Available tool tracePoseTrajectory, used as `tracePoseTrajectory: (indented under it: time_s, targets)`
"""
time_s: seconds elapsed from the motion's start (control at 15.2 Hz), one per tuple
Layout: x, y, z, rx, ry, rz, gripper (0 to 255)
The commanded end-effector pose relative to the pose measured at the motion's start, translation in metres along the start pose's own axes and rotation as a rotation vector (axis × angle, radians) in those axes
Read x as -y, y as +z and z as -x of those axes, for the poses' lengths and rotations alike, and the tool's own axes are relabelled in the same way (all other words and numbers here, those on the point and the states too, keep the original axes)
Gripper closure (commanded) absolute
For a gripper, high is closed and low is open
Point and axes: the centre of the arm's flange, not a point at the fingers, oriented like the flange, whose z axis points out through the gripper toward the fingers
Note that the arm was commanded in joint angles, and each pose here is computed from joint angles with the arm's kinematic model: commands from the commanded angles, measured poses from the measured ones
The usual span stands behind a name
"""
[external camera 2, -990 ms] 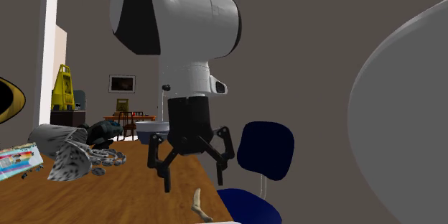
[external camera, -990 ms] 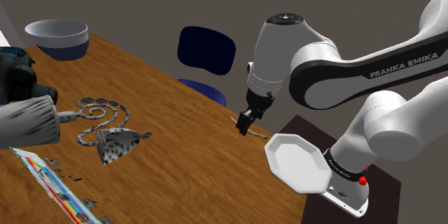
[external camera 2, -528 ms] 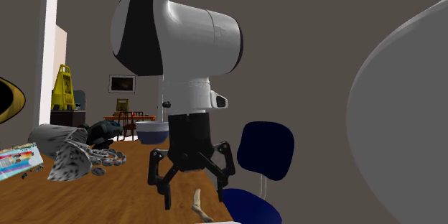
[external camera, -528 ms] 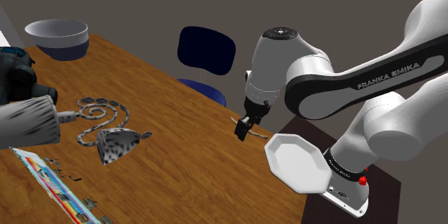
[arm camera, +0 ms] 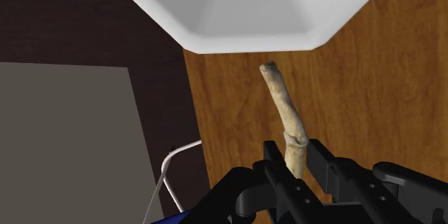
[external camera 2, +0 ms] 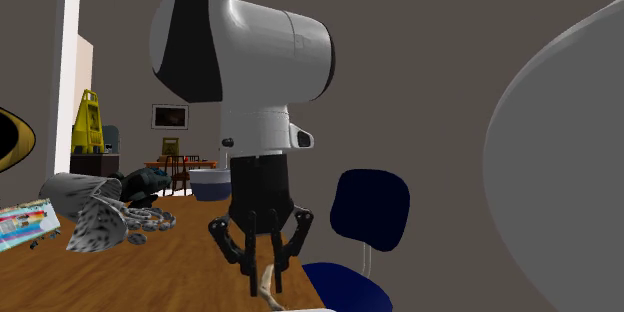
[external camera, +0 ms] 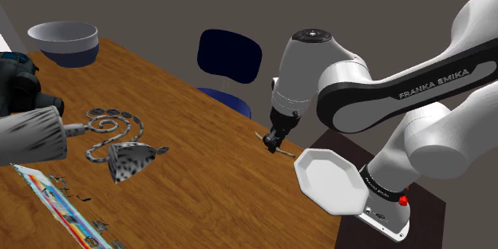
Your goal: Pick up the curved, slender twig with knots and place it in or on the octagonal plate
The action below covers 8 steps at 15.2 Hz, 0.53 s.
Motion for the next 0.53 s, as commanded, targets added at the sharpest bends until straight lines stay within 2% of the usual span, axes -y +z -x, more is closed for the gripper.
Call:
tracePoseTrajectory:
  time_s: [0.0,0.46]
  targets:
    - [-0.0041,0.0059,0.0002,0.012,0.005,0.010,255]
    - [-0.0056,-0.0002,0.0009,0.012,0.005,0.010,255]
